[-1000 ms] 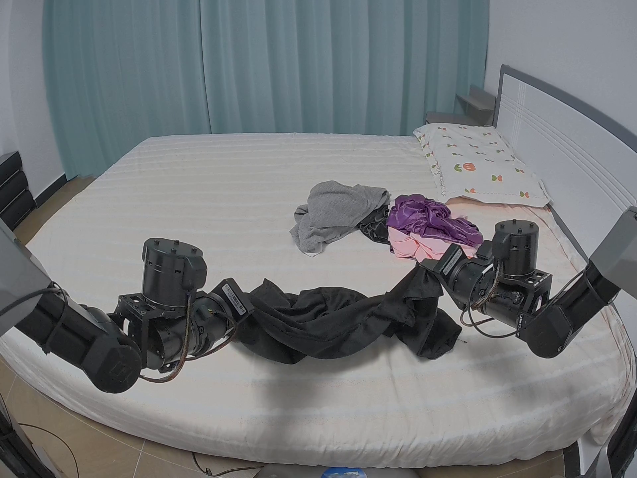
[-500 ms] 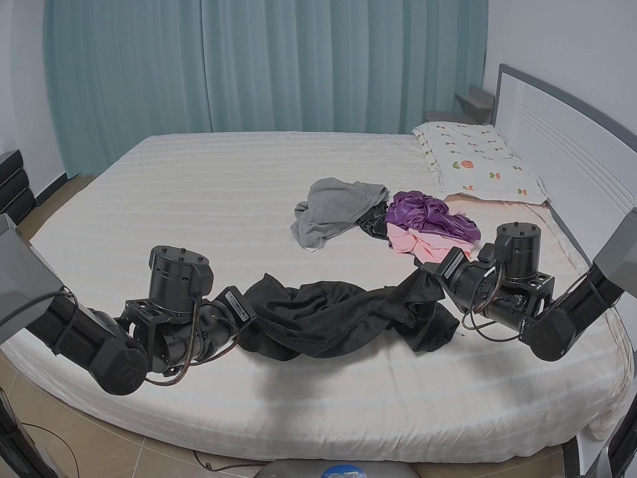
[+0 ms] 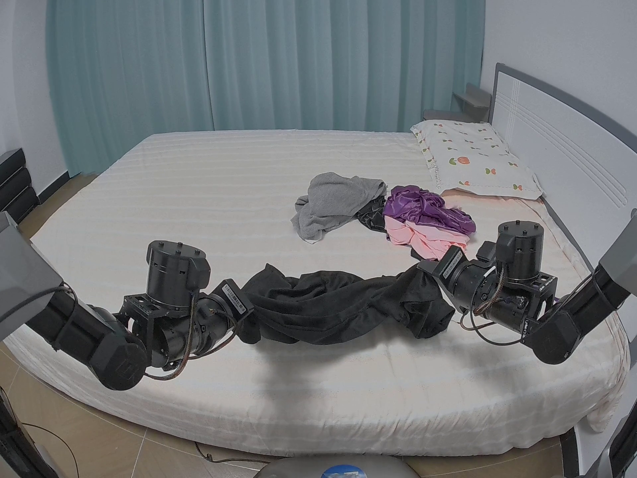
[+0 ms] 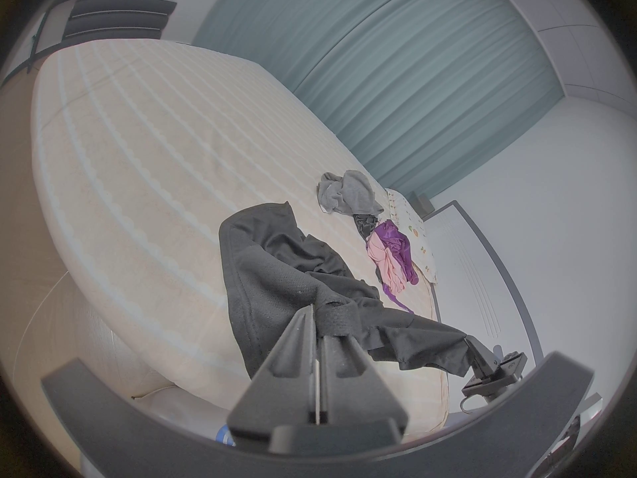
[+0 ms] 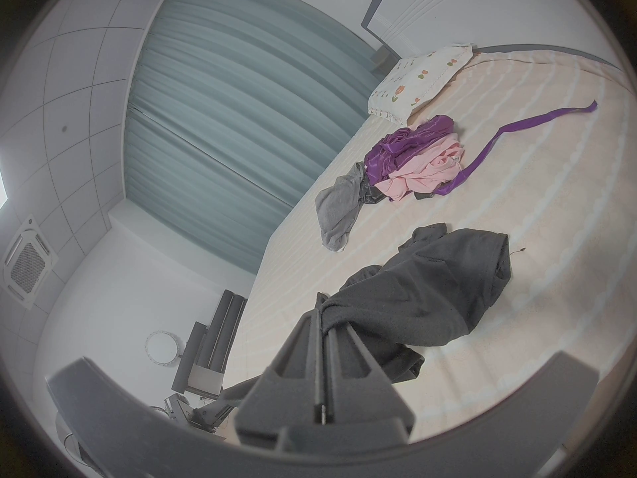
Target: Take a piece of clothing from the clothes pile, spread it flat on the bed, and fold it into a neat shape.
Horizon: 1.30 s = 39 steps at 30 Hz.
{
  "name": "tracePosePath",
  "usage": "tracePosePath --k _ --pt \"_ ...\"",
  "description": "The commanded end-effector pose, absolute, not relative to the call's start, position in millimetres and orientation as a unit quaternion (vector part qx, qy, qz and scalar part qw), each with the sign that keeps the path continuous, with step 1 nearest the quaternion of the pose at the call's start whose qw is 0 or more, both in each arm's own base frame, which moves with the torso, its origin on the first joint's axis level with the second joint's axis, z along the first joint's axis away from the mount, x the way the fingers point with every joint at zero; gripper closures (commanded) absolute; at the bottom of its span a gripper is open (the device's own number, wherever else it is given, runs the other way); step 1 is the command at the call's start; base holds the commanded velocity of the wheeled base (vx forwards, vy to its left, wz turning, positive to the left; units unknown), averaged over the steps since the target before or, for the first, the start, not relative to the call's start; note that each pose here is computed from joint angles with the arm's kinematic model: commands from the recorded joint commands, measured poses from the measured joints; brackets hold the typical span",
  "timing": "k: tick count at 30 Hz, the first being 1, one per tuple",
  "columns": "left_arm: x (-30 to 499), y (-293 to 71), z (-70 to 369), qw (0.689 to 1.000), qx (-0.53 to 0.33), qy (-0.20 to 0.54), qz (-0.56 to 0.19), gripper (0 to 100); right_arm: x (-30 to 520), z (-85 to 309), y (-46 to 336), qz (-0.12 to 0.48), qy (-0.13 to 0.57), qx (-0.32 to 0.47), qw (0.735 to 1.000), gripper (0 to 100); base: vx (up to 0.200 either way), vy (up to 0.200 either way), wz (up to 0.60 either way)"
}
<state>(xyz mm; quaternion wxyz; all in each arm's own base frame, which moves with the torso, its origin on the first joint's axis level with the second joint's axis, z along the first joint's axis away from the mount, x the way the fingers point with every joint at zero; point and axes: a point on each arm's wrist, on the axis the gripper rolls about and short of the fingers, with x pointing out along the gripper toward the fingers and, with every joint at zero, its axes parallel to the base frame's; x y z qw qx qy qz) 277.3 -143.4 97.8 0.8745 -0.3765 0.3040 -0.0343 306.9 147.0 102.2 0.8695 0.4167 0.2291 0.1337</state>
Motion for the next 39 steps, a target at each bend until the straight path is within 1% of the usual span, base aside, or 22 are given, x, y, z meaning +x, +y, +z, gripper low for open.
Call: tracePosePath --k 1,11,14,20,23,27,39 --pt "280 -139 100 0.875 -0.380 0.298 -0.030 100 306 106 147 0.137 0.225 0.418 0.869 100 0.000 0.000 0.00" --pt "283 -138 104 0.872 -0.400 0.279 -0.033 100 306 105 147 0.136 0.225 0.418 0.870 100 0.000 0.000 0.00" --pt "283 -133 112 0.862 -0.428 0.270 -0.033 100 306 106 147 0.136 0.225 0.418 0.870 100 0.000 0.200 0.00" --pt "284 -134 112 0.862 -0.429 0.268 -0.034 100 306 108 147 0.138 0.219 0.420 0.870 100 0.000 0.200 0.00" --pt "289 -133 117 0.863 -0.436 0.254 -0.034 100 305 117 145 0.149 0.199 0.425 0.870 100 0.000 0.200 0.00" --pt "289 -130 120 0.864 -0.440 0.243 -0.035 100 301 122 144 0.150 0.190 0.427 0.871 100 0.000 0.200 0.00" --pt "294 -124 122 0.864 -0.447 0.228 -0.031 100 300 127 144 0.154 0.169 0.431 0.873 100 0.000 0.200 0.00"
